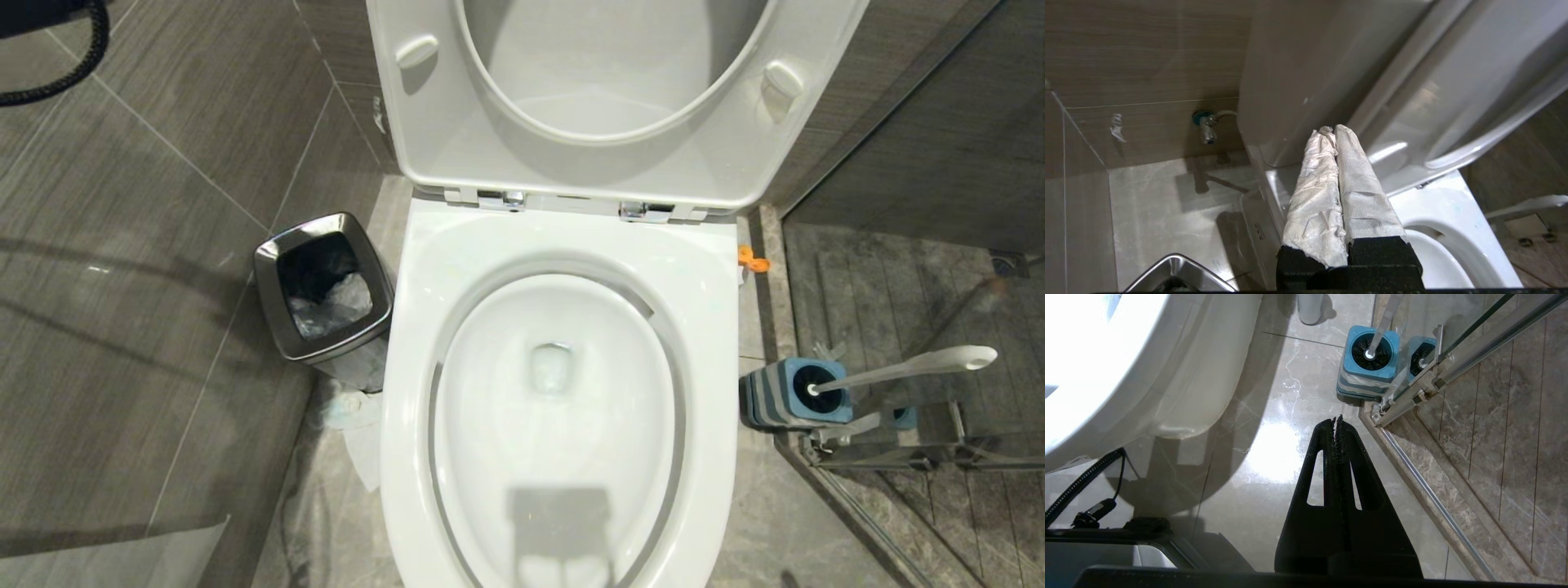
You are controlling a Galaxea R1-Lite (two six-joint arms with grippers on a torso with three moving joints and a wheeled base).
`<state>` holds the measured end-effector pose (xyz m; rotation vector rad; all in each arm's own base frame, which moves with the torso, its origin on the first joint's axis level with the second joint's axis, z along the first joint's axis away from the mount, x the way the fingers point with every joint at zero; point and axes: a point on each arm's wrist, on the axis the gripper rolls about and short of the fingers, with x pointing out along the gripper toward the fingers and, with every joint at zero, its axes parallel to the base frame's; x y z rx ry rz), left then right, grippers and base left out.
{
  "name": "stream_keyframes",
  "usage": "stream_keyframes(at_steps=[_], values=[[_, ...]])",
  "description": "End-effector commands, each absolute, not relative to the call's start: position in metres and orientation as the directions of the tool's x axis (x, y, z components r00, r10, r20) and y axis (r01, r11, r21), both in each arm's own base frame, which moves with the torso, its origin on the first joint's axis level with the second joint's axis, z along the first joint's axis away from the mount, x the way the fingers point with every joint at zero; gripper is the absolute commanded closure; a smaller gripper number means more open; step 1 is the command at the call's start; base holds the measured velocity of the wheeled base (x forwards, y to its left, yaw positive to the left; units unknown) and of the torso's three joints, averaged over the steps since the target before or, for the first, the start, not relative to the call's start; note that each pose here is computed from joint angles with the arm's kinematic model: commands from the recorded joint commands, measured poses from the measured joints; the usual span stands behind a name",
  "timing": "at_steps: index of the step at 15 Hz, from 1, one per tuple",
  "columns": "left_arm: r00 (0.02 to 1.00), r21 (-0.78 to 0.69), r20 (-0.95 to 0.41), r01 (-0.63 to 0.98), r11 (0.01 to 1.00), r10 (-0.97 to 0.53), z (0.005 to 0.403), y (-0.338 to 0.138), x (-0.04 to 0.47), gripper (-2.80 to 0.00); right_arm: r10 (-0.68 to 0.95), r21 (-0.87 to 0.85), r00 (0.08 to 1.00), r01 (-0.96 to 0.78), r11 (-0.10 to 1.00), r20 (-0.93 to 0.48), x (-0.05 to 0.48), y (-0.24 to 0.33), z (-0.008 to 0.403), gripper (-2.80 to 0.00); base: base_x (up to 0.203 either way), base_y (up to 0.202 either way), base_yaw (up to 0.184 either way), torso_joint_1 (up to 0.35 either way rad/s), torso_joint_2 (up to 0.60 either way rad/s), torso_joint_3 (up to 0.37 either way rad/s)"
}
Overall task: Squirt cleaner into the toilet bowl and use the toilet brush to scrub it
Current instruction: Close the toilet lid
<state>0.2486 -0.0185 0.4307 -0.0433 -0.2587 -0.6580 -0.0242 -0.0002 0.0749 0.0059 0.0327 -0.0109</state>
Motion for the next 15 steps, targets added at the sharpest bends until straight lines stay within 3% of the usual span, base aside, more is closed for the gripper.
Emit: stream_keyframes(at_steps=[1, 6, 15], values=[[0.773, 0.023, 0.235, 0.601, 0.799, -0.589, 0.418, -0.02, 0.289, 0.0, -0.011, 0.006, 0.999, 0.011, 1.0, -0.034, -0.024, 0.0, 0.075, 0.0, 0.0, 0.0, 0.0, 0.0, 0.0, 0.0], [0.769, 0.041, 0.278, 0.588, 0.807, -0.575, 0.417, -0.022, 0.328, 0.0, -0.011, 0.006, 0.999, 0.011, 1.0, -0.034, -0.024, 0.0, 0.075, 0.0, 0.0, 0.0, 0.0, 0.0, 0.0, 0.0], [0.679, 0.057, 0.32, 0.683, 0.728, -0.661, 0.388, -0.066, 0.376, 0.0, -0.011, 0.006, 0.999, 0.011, 1.0, -0.034, -0.024, 0.0, 0.075, 0.0, 0.0, 0.0, 0.0, 0.0, 0.0, 0.0]])
